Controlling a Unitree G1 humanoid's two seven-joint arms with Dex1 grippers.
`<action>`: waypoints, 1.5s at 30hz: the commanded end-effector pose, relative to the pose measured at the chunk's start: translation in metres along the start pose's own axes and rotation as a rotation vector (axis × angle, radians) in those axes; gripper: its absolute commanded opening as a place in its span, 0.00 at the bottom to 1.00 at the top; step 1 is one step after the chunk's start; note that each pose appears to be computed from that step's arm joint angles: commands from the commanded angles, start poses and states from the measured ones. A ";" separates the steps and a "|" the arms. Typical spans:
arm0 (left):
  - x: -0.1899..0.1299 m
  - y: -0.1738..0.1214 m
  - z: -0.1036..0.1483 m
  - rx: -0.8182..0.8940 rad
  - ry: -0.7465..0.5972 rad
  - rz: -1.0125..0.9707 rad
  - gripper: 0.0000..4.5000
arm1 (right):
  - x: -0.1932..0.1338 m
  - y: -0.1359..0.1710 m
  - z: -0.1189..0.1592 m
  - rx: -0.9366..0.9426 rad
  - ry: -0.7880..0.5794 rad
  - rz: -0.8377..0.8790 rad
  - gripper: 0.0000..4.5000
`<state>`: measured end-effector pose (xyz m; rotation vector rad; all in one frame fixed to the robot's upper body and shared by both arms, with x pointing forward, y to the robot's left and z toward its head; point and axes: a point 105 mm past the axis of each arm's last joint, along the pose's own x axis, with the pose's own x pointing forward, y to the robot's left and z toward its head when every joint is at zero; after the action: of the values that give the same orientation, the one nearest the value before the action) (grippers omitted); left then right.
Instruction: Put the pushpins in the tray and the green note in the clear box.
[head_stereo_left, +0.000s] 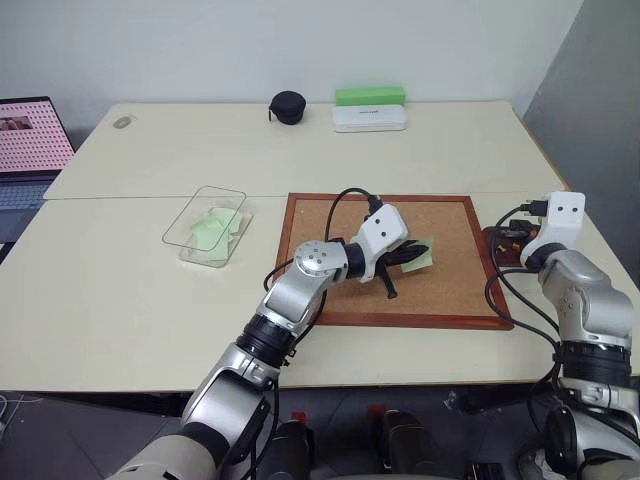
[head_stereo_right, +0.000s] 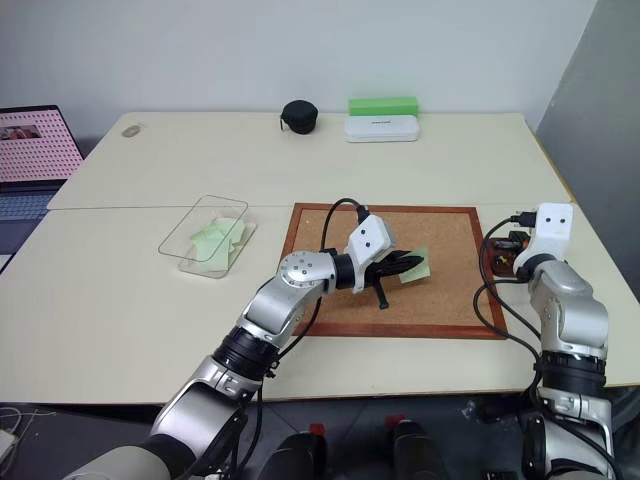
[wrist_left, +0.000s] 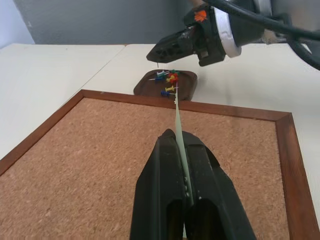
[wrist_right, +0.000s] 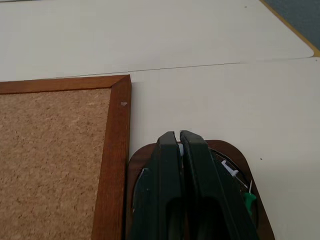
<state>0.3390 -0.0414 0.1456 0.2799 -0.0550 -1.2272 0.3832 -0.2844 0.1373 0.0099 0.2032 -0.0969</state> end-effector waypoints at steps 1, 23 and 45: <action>-0.003 0.004 0.011 0.031 -0.040 0.025 0.01 | 0.001 -0.003 0.013 -0.005 -0.046 0.010 0.00; -0.004 0.008 0.008 0.017 -0.026 0.044 0.00 | 0.000 -0.008 -0.001 -0.006 -0.010 -0.014 0.72; -0.008 0.016 0.012 0.005 -0.036 0.079 0.00 | -0.006 -0.002 0.009 -0.231 -0.082 0.034 0.72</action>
<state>0.3450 -0.0348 0.1476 0.2737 -0.0556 -1.1824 0.3812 -0.2941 0.1271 -0.1426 0.2095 -0.0964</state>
